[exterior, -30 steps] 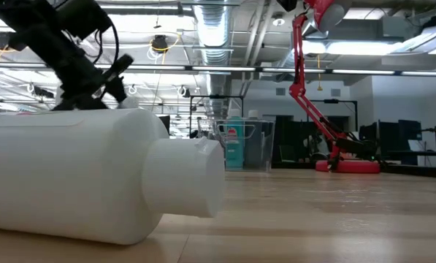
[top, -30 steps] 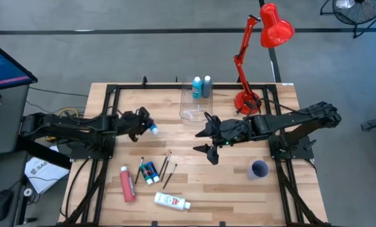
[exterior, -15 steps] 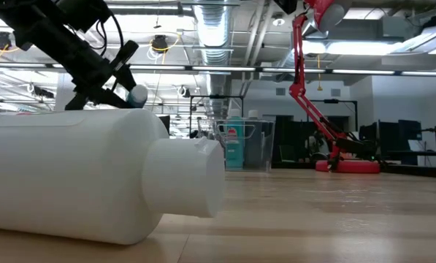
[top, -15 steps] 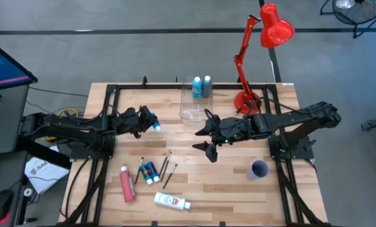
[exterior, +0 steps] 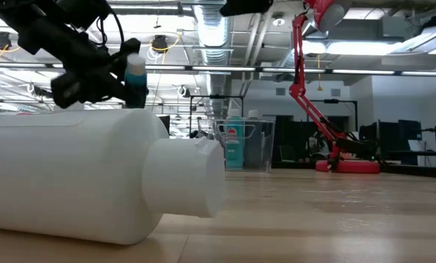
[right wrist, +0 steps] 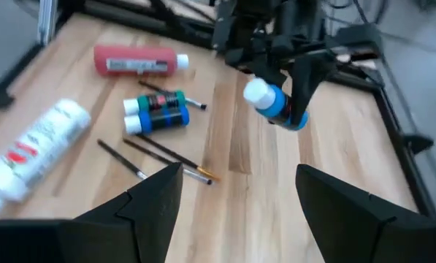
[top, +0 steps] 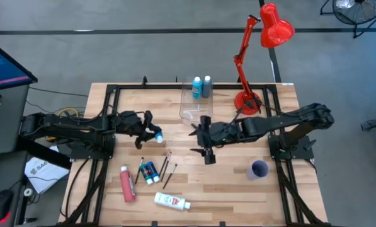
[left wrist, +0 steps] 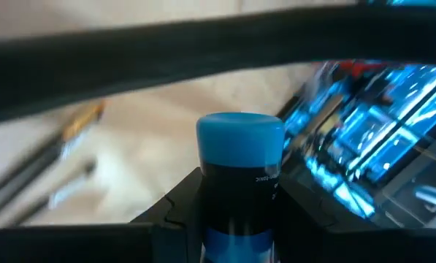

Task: Pick & Place Paint Supplies
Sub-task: Put the blue paint bottle into the transparent bin

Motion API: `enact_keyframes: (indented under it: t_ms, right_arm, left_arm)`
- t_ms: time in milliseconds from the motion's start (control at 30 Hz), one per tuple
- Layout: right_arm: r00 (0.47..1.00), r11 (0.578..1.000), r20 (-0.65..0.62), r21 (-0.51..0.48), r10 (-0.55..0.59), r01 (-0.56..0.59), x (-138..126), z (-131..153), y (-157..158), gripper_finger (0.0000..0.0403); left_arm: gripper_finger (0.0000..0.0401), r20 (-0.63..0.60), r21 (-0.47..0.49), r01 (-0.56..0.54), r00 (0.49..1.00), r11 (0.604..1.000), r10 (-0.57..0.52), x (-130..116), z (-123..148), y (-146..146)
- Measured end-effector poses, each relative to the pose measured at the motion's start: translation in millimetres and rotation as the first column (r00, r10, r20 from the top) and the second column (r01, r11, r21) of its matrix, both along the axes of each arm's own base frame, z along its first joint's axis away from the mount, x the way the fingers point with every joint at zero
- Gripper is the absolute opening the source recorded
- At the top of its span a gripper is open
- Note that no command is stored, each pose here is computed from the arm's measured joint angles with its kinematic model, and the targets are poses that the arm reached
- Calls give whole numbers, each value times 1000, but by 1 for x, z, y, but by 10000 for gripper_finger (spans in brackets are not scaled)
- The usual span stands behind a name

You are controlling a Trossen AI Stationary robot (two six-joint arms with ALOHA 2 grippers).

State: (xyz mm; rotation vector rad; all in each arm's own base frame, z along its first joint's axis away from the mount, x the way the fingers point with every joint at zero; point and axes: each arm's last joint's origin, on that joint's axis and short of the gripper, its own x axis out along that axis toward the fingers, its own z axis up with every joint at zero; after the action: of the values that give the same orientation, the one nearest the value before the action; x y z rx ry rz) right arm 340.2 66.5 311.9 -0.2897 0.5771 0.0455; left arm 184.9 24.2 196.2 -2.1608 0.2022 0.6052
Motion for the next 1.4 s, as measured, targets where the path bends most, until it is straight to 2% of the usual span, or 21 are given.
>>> enact_keyframes:
  t_ms: [133, 233, 367, 500, 667, 900, 1400]
  right_arm:
    - [999, 991, 37, -131, 9, -5, 17, -15, 13, 260]
    - [996, 976, 84, -217, -14, 32, 27, -24, 23, 260]
    - [983, 960, 179, -269, -27, 75, 39, -28, 32, 260]
    - [965, 963, 263, -256, -17, 87, 47, -26, 37, 260]
    - [954, 965, 298, -242, -23, 99, 55, -30, 34, 260]
    - [974, 951, 228, -299, -7, 76, 60, -48, 34, 260]
    - [971, 951, 237, -293, -28, 99, 63, -48, 26, 260]
  left_arm:
    - [113, 73, -84, 23, 997, 996, -17, 4, 6, -6]
    - [113, 120, -103, 37, 993, 994, -24, 7, 9, -9]
    - [113, 171, -103, 129, 979, 986, -111, 10, 13, -12]
    - [113, 209, -100, 165, 968, 981, -141, 16, 14, -15]
    - [113, 253, -99, 177, 956, 979, -148, 26, 12, -17]
    - [113, 289, -111, 174, 948, 979, -135, 38, 6, -16]
    - [113, 321, -108, 163, 939, 981, -121, 41, 7, -15]
